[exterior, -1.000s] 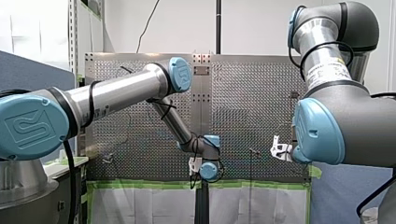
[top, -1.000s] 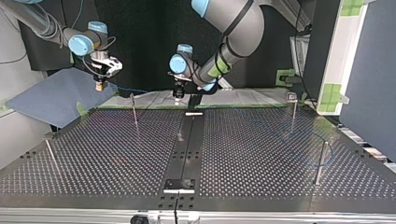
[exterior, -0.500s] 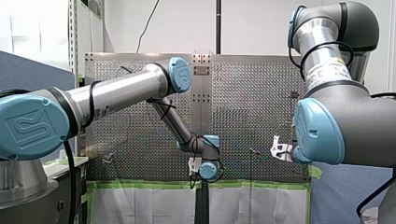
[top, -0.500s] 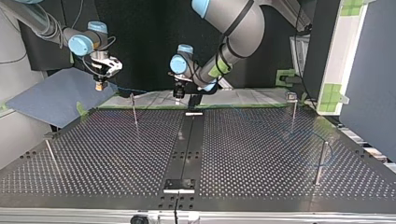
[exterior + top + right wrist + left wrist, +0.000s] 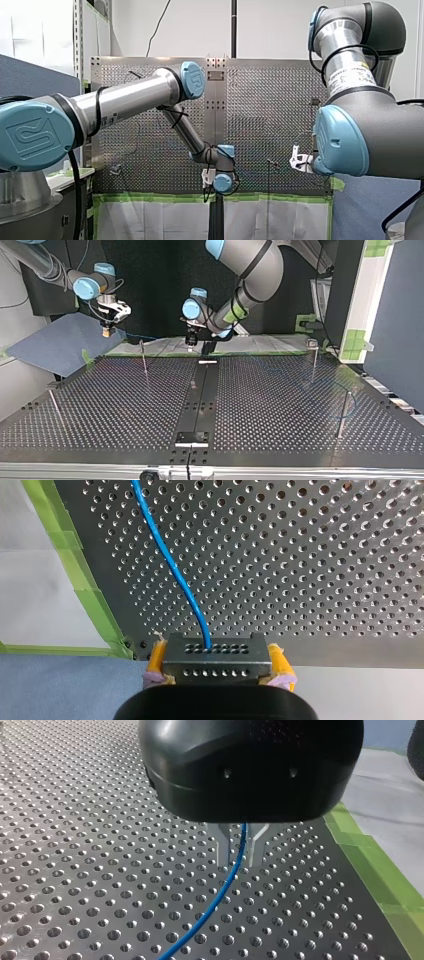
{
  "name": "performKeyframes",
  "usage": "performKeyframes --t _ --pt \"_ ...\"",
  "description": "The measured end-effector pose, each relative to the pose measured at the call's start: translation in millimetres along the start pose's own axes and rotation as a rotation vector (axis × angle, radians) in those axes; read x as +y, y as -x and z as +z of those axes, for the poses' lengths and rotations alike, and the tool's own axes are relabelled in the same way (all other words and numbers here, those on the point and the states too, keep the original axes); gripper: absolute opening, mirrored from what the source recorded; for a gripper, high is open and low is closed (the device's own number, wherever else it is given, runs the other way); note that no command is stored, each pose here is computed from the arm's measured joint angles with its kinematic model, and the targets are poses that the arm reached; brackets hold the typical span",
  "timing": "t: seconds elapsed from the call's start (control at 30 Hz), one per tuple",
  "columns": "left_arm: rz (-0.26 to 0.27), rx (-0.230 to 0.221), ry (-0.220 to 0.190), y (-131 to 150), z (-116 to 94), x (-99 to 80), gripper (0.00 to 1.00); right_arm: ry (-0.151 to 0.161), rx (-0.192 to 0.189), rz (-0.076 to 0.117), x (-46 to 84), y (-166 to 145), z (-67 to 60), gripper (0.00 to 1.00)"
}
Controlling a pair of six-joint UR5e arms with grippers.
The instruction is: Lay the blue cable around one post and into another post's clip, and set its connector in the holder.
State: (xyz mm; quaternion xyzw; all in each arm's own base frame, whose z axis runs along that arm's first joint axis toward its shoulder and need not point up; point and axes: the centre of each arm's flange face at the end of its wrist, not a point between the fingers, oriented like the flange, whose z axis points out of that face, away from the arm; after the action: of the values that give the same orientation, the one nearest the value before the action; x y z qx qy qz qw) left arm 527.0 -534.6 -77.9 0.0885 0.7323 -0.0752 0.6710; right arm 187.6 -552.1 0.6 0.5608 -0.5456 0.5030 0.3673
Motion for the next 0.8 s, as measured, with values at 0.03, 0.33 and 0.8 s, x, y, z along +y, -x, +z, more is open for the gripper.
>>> performKeyframes --t 0.03,0.33,0.8 --pt "-0.002 0.000 0.000 0.0 0.0 0.0 0.14 0.000 0.000 0.000 0.0 0.0 0.0 0.02" --pt "-0.010 -0.002 -0.001 0.2 0.3 -0.1 0.01 0.000 -0.001 -0.003 0.0 0.1 -0.1 0.02" --pt "0.008 -0.003 -0.011 0.1 -6.6 -9.8 0.01 0.018 -0.015 -0.012 5.6 -4.4 -1.6 0.02"
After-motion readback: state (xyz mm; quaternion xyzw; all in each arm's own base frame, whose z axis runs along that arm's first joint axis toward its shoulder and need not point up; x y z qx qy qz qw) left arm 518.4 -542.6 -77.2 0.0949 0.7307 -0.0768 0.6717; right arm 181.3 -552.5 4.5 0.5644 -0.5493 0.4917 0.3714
